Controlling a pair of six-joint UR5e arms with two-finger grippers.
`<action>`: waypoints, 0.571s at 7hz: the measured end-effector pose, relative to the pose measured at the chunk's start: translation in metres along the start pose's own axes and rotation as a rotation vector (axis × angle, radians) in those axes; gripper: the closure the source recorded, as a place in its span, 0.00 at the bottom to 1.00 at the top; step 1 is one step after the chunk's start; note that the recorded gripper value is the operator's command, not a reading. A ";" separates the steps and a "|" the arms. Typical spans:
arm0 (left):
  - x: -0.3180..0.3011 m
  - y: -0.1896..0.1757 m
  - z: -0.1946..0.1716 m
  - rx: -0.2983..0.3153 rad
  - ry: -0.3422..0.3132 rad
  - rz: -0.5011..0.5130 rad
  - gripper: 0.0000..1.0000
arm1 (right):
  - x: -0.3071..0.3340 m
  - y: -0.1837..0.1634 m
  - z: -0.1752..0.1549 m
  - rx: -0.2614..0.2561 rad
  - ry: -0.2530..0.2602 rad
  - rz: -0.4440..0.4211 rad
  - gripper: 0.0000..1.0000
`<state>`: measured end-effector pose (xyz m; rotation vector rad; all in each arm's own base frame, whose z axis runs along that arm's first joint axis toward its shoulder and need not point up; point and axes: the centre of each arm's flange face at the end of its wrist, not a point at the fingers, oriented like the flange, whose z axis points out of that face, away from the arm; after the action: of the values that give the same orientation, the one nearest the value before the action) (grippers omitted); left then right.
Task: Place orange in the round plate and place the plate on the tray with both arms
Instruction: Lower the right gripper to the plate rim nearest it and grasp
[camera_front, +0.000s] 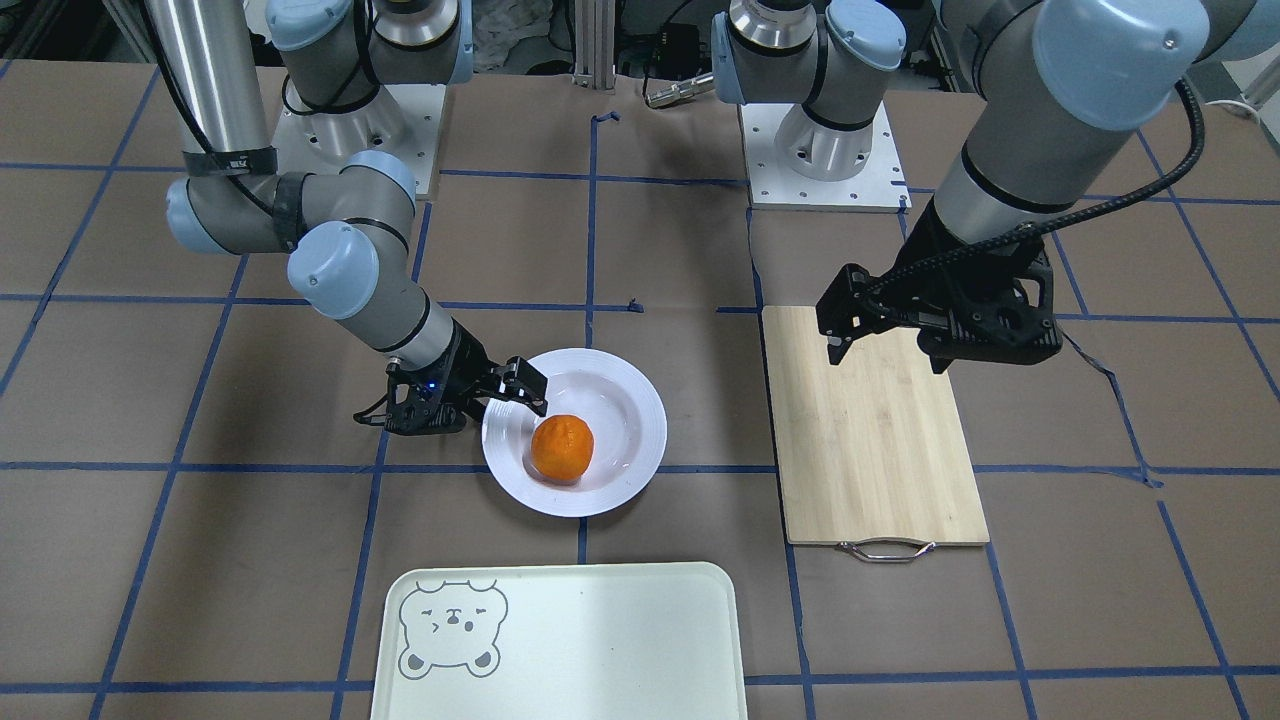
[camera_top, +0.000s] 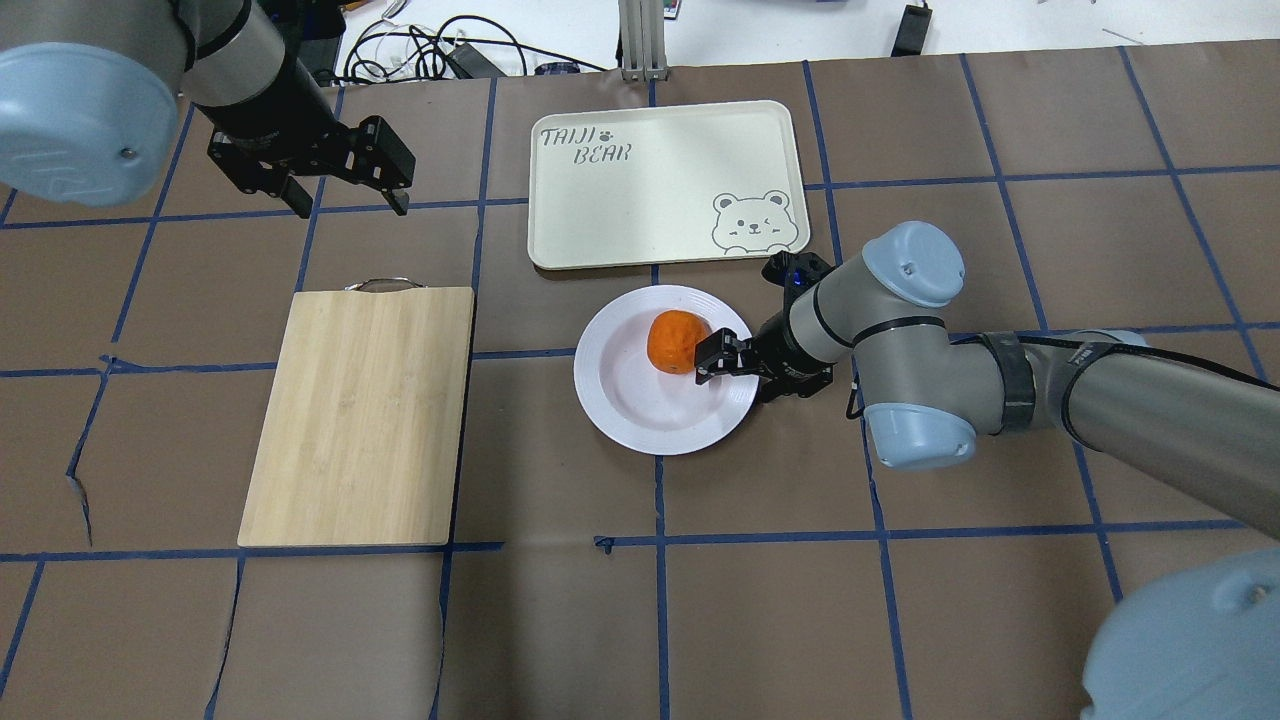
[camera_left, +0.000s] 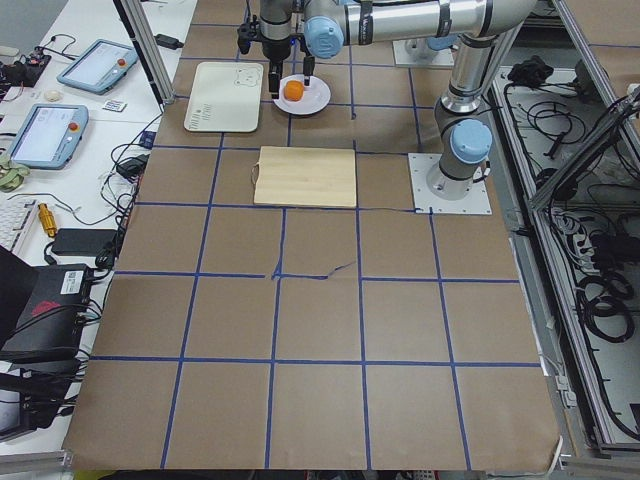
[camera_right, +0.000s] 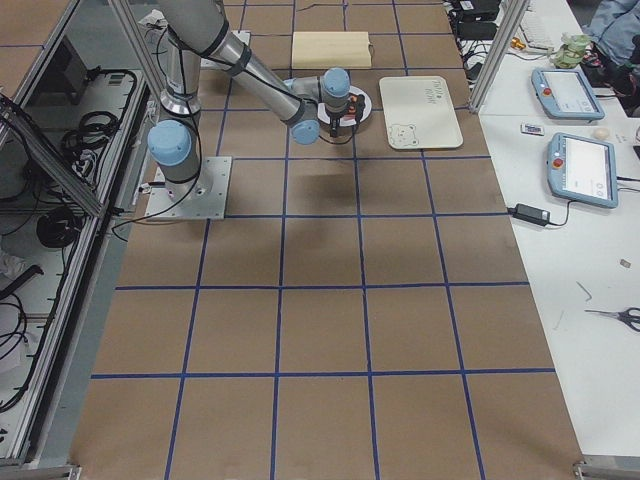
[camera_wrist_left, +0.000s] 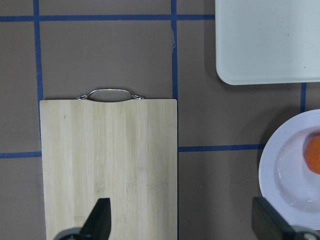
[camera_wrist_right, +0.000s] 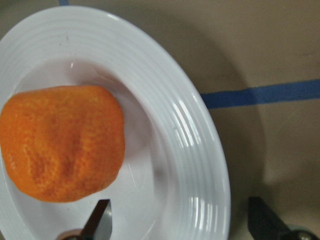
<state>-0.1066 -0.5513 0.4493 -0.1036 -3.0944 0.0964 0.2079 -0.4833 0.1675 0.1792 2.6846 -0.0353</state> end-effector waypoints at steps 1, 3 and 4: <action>0.000 0.004 -0.001 -0.001 -0.001 0.018 0.00 | 0.001 -0.001 0.002 0.008 0.000 0.019 0.27; 0.001 0.007 0.000 -0.005 -0.004 0.027 0.00 | 0.001 -0.004 0.006 0.023 -0.002 0.070 0.63; 0.001 0.008 0.001 -0.007 -0.005 0.028 0.00 | 0.001 -0.004 0.006 0.027 -0.003 0.098 0.74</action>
<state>-0.1070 -0.5433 0.4473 -0.1467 -3.0990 0.0873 0.2096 -0.4874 0.1614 0.3181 2.6693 -0.0416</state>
